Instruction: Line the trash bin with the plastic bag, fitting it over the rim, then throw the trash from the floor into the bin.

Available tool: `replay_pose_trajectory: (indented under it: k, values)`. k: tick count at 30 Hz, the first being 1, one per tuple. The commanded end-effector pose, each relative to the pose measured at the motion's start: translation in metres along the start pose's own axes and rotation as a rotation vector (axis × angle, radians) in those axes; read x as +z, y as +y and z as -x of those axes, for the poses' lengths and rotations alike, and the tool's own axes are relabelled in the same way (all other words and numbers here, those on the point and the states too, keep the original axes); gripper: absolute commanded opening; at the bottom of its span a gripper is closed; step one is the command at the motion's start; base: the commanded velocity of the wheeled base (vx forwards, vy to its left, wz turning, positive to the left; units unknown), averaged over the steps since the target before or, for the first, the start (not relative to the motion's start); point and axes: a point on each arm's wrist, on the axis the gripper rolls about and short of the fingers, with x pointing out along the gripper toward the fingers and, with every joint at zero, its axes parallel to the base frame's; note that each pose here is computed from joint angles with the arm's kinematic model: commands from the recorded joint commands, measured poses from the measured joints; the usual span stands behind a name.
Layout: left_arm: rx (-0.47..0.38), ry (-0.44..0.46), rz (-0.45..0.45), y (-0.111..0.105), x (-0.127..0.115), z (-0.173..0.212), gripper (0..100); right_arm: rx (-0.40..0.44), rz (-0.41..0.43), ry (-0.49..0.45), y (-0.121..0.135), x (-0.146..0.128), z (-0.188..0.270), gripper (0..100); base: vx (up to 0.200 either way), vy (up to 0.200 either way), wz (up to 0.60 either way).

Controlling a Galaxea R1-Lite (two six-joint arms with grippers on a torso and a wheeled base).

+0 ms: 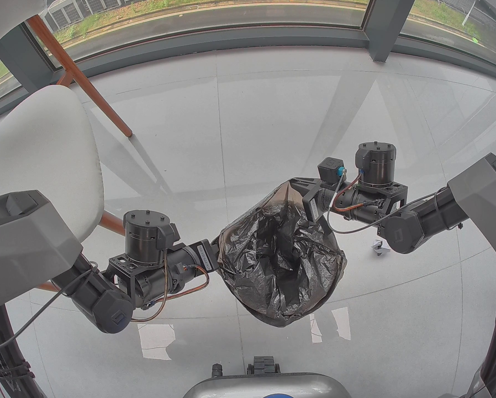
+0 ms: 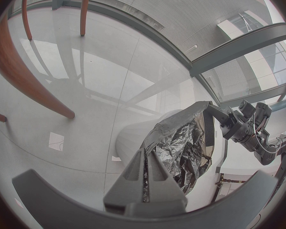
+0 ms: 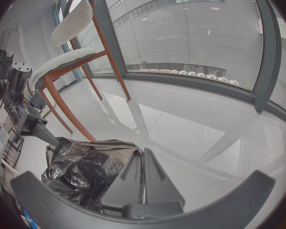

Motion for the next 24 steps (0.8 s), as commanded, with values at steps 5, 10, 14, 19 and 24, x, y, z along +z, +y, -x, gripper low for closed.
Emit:
replay_pose_trajectory:
  k: [5, 10, 14, 19, 24]
  values:
    - [-0.001, -0.004, 0.001, 0.000, 0.001, -0.003, 0, -0.010, -0.005, 0.017, -0.006, -0.011, -0.007, 0, 0.000, 0.000, 0.00]
    - [-0.004, -0.013, 0.001, 0.000, 0.003, -0.005, 0, -0.001, -0.005, 0.017, -0.008, -0.016, -0.011, 0, 0.000, 0.000, 0.00]
    - [0.002, -0.008, 0.001, 0.002, 0.001, -0.008, 0, -0.009, 0.000, -0.010, -0.009, -0.016, -0.016, 0, 0.000, 0.000, 0.00]
    - [0.004, -0.005, 0.001, 0.003, 0.000, -0.008, 0, -0.014, 0.002, -0.020, -0.010, -0.014, -0.017, 0, 0.000, 0.000, 0.00]
    - [0.004, -0.004, 0.001, 0.003, 0.000, -0.009, 0, -0.023, 0.003, -0.023, -0.014, -0.014, -0.018, 0, 0.000, 0.000, 0.00]
